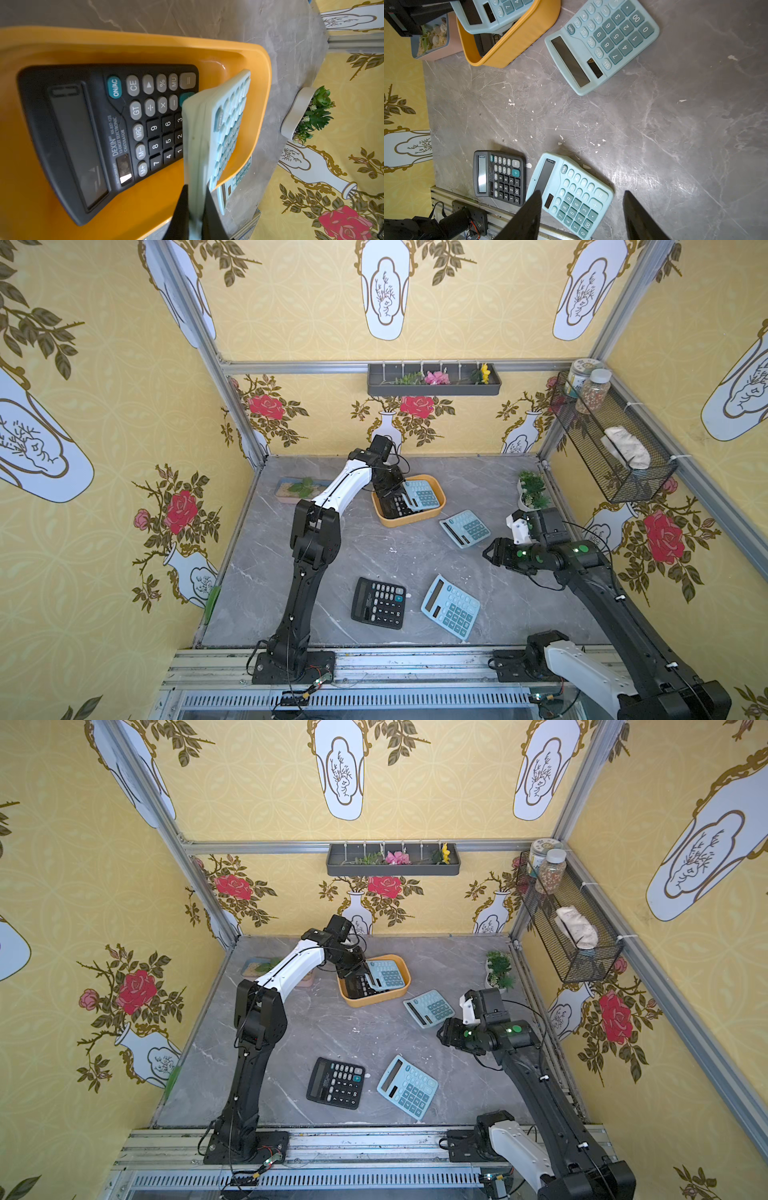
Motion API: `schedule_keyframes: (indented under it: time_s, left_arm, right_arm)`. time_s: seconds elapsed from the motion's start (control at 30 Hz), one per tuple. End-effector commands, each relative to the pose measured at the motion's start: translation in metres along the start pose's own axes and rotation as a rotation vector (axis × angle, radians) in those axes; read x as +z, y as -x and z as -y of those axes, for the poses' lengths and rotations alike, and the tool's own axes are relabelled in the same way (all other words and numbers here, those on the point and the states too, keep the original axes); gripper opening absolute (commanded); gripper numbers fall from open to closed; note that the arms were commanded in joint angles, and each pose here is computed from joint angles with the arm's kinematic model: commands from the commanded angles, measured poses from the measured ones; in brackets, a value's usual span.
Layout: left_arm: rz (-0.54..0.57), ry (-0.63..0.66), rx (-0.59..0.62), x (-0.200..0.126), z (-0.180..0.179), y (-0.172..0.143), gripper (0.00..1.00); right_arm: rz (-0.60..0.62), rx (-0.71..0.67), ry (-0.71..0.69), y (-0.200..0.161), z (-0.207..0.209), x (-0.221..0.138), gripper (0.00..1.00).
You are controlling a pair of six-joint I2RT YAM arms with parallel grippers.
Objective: Put the calculator in the storage box
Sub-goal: Place the calculator in the storage box.
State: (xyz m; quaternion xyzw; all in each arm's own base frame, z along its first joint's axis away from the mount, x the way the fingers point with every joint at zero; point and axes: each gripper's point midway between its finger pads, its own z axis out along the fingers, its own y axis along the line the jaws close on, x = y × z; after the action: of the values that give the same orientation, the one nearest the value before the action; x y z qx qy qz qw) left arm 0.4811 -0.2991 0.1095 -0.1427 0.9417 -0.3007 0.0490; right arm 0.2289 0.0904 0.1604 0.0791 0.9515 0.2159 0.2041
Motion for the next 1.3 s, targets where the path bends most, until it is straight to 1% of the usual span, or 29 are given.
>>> schedule_keyframes:
  time_s: [0.0, 0.43, 0.7, 0.87, 1.03, 1.27]
  left_arm:
    - [-0.015, -0.007, -0.012, 0.008, -0.001, 0.001, 0.0]
    - [-0.039, -0.01, -0.033, 0.028, -0.005, 0.006, 0.0]
    - [-0.044, -0.005, -0.037, 0.032, -0.008, 0.006, 0.01]
    - [-0.041, 0.0, -0.036, 0.033, -0.009, 0.006, 0.21]
    - [-0.033, -0.003, -0.029, 0.03, -0.007, 0.007, 0.32]
    - [-0.025, -0.004, -0.019, 0.024, -0.005, 0.006, 0.39]
  right_arm:
    - [0.017, -0.022, 0.013, 0.005, -0.002, 0.002, 0.64]
    - [0.006, -0.016, 0.011, 0.003, 0.0, 0.008, 0.68]
    - [-0.003, -0.015, 0.009, 0.001, 0.002, 0.012, 0.71]
    - [-0.006, -0.014, 0.01, 0.001, 0.002, 0.013, 0.72]
    - [-0.003, -0.016, 0.011, 0.002, 0.001, 0.012, 0.72]
    - [-0.001, -0.014, 0.011, 0.002, 0.001, 0.01, 0.73]
